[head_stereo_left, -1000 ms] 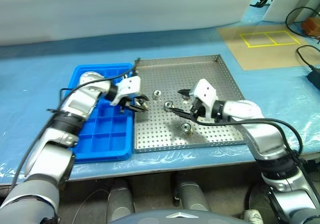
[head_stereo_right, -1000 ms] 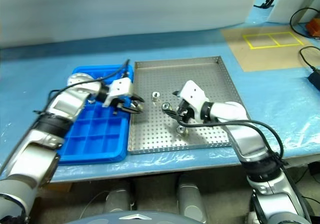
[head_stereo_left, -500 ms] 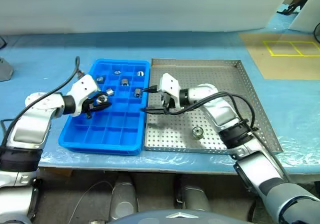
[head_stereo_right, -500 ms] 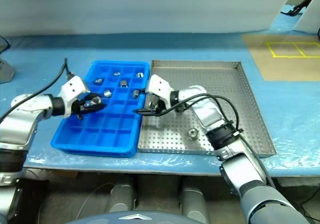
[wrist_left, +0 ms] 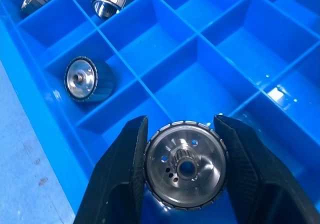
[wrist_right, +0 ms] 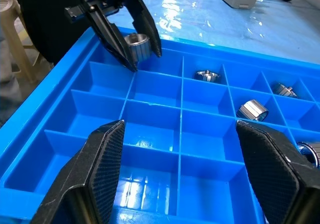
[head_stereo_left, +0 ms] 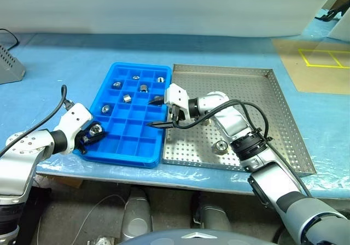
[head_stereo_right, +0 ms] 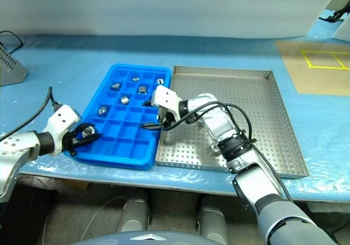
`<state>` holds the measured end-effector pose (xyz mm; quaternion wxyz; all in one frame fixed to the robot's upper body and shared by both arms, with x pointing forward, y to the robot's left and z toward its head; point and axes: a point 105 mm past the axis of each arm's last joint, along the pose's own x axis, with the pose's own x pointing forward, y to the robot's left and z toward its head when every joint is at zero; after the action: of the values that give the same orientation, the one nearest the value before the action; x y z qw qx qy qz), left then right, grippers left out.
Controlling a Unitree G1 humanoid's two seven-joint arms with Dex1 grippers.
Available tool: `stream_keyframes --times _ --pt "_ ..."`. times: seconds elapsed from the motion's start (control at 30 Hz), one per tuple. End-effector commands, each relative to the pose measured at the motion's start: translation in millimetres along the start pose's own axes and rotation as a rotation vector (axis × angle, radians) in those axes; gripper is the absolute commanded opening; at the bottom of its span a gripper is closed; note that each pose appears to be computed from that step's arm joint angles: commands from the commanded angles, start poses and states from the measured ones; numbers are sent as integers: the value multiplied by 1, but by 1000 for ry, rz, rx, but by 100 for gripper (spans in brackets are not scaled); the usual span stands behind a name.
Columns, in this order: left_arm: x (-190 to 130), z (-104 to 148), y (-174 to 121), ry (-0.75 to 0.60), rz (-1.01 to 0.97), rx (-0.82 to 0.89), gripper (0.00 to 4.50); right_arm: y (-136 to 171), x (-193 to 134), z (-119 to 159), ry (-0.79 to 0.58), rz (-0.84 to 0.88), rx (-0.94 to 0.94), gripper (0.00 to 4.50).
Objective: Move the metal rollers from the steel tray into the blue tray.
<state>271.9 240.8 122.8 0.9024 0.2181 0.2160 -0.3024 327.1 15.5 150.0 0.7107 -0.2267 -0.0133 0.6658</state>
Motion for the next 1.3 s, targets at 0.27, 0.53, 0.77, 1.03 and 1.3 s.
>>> stream_keyframes --times 0.27,0.53,0.77,1.03,1.3 --pt "-12 0 0 31 20 39 175 -3 0 5 -4 -14 -41 370" --pt "-13 -6 5 46 35 28 175 -4 -1 2 5 -33 -35 370" --pt "-9 -5 7 40 28 28 333 -6 -2 -1 14 -43 -37 370" --pt "-2 23 5 -50 -4 64 333 -7 -4 -3 19 -57 -30 370" --pt "16 66 3 -161 -109 158 333 -18 -30 -8 42 -146 0 370"
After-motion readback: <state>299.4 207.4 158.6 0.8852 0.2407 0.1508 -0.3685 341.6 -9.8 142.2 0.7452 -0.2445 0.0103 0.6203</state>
